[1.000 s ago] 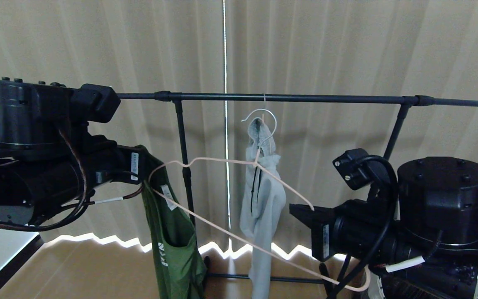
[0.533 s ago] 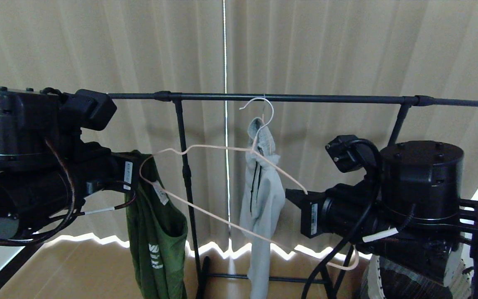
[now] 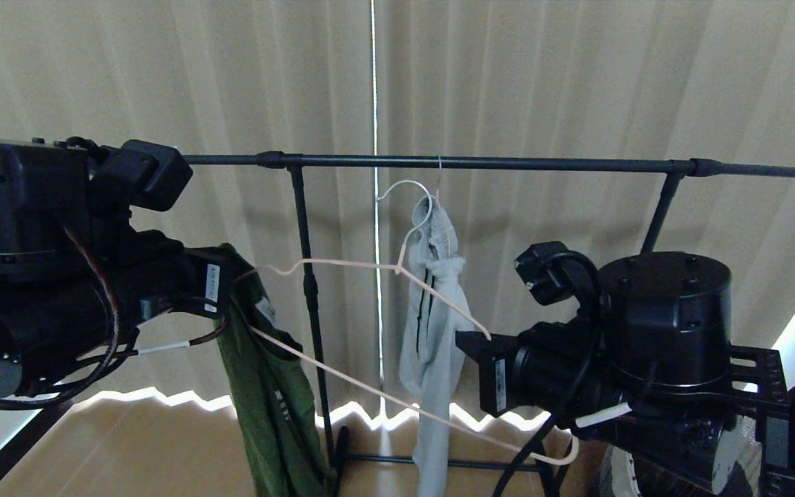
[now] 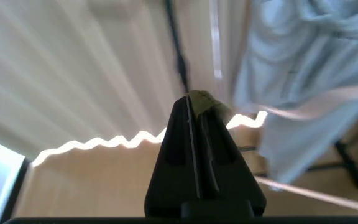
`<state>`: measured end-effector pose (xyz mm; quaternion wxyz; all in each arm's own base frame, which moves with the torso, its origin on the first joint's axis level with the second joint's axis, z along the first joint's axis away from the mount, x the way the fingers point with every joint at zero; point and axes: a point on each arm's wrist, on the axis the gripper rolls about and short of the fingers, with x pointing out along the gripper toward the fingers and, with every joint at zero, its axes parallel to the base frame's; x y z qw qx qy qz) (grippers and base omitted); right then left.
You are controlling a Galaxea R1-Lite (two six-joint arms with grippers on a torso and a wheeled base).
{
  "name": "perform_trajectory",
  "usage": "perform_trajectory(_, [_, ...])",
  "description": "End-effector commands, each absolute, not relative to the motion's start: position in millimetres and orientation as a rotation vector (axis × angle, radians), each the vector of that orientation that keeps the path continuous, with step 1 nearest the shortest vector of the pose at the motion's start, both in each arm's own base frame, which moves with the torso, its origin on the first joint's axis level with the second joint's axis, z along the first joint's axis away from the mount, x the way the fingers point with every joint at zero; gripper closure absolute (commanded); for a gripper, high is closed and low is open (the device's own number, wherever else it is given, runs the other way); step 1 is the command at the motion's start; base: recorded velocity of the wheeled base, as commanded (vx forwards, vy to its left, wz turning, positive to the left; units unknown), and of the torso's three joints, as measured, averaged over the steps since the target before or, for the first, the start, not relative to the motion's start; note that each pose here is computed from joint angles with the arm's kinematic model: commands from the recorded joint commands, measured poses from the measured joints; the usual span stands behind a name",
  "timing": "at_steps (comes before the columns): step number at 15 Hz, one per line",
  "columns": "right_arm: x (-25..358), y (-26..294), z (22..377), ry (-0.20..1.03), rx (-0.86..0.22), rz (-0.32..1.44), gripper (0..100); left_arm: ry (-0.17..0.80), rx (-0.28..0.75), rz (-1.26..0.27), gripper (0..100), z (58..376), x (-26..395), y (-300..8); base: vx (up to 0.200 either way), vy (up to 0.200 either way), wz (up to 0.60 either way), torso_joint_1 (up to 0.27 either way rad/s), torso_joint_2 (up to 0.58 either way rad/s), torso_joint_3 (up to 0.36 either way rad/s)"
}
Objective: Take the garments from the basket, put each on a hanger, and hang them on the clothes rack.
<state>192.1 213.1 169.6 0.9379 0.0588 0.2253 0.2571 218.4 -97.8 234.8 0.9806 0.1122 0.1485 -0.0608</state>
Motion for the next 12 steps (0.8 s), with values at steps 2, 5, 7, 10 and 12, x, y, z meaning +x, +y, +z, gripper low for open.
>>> perform_trajectory(2, [179.4,201.8,172.0,0.460,0.125,0.544,100,0.292,0.258,-0.072,100,237.1,222.8,-84.5,0.000,0.000,0.00,0.000,0.00,0.000])
perform_trajectory(5, [172.2,194.7,177.7,0.454,0.142,0.585,100,0.298,0.266,-0.077,100,235.2,222.5,-85.2,0.000,0.000,0.00,0.000,0.00,0.000])
perform_trajectory(7, [170.8,193.7,178.8,0.455,0.146,0.602,100,0.307,0.280,-0.098,100,231.7,220.5,-88.4,0.000,0.000,0.00,0.000,0.00,0.000])
perform_trajectory(10, [171.1,193.4,178.8,0.455,0.146,0.601,100,0.300,0.325,-0.155,100,230.2,213.9,-97.4,0.000,0.000,0.00,0.000,0.00,0.000])
perform_trajectory(12, [170.5,193.3,178.8,0.455,0.146,0.602,100,0.290,0.347,-0.167,100,231.5,212.4,-98.4,0.000,0.000,0.00,0.000,0.00,0.000])
